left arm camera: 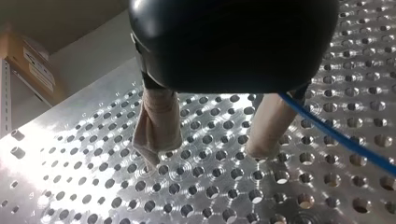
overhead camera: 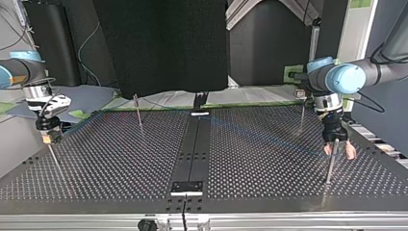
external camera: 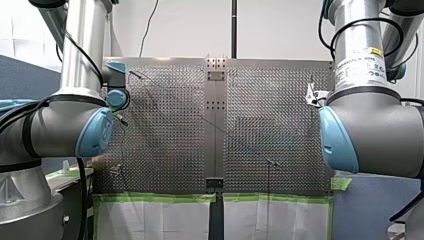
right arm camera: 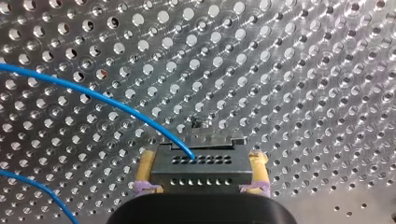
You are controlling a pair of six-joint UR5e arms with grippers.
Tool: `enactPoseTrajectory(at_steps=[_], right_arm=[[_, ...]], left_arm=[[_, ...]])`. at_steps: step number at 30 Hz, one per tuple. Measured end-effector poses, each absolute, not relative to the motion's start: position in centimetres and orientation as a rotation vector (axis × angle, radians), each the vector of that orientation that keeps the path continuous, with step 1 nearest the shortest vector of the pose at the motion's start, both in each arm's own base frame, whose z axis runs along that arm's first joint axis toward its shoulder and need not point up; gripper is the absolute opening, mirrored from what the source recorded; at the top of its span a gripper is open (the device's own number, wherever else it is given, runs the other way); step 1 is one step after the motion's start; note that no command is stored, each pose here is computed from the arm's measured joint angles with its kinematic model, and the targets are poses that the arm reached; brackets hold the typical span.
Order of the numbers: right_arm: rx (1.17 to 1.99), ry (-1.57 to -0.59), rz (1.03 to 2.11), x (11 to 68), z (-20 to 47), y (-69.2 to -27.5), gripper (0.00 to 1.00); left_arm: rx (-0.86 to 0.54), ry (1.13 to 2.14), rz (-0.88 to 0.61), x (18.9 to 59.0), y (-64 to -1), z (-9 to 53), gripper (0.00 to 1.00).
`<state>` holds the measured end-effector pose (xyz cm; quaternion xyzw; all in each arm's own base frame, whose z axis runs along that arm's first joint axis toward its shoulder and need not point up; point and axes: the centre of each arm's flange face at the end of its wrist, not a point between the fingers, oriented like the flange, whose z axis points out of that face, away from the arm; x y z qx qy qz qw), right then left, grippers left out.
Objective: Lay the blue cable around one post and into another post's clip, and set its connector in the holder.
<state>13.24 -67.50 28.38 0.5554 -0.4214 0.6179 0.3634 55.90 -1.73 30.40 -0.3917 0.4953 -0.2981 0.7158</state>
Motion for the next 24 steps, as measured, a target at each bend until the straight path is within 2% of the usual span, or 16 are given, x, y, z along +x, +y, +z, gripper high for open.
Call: enactPoseTrajectory(at_steps=[24], right_arm=[[1.430,-1.060,1.607,13.18,28.49,-67.65,0.00]], left_arm=[[-0.868,1.097,-0.659,55.89,-1.70,30.37,1.00]])
